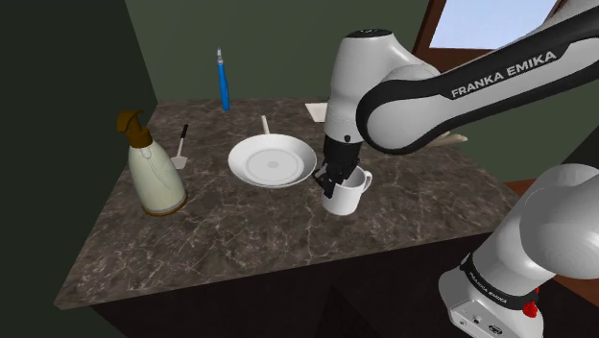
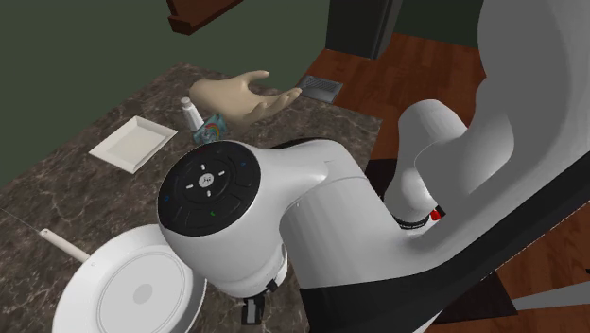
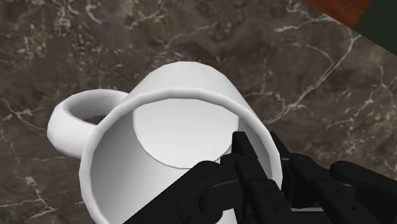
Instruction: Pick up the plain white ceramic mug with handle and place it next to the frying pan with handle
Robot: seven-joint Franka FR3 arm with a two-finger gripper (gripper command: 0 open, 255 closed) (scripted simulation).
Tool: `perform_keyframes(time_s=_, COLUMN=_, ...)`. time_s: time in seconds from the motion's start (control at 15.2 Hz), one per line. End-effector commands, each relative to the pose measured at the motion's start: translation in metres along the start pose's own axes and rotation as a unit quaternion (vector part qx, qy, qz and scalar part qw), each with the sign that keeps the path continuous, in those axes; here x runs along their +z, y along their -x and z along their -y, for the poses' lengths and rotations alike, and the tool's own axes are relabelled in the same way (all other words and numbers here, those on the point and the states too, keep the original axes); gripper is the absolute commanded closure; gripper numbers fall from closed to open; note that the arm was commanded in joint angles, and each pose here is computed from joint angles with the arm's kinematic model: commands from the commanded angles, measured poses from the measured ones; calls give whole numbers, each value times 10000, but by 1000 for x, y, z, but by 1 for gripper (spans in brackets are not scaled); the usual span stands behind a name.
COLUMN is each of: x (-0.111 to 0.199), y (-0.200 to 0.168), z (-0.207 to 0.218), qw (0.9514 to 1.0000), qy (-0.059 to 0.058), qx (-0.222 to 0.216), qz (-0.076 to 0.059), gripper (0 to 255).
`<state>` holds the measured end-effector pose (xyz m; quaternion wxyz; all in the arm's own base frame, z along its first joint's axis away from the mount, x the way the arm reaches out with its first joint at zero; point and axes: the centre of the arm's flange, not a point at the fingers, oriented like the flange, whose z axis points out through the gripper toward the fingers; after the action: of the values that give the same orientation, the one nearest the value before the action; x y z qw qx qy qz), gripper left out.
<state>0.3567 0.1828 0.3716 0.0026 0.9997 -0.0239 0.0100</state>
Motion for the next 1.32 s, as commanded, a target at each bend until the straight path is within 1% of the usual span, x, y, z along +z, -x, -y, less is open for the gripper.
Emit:
perform_keyframes(time_s=0.0, x=11, y=0, z=0, qw=10000, qy=-2, qx=0, qz=-5, gripper=255)
perform_keyframes(time_s=0.53, x=11, y=0, z=0, qw=10000, qy=-2, qx=0, qz=-5, gripper=255)
perform_keyframes(time_s=0.59, x=11, y=0, z=0, qw=10000, qy=-2, qx=0, qz=-5, gripper=0)
perform_keyframes(time_s=0.92, x=11, y=0, z=0, qw=10000, qy=-2, qx=0, qz=-5, gripper=0)
perform_keyframes(time_s=1.19, x=-39, y=0, z=0, qw=10000, qy=-2, qx=0, qz=-5, gripper=0)
perform_keyframes(time_s=1.25, x=-39, y=0, z=0, qw=10000, qy=-2, qx=0, qz=-5, gripper=0)
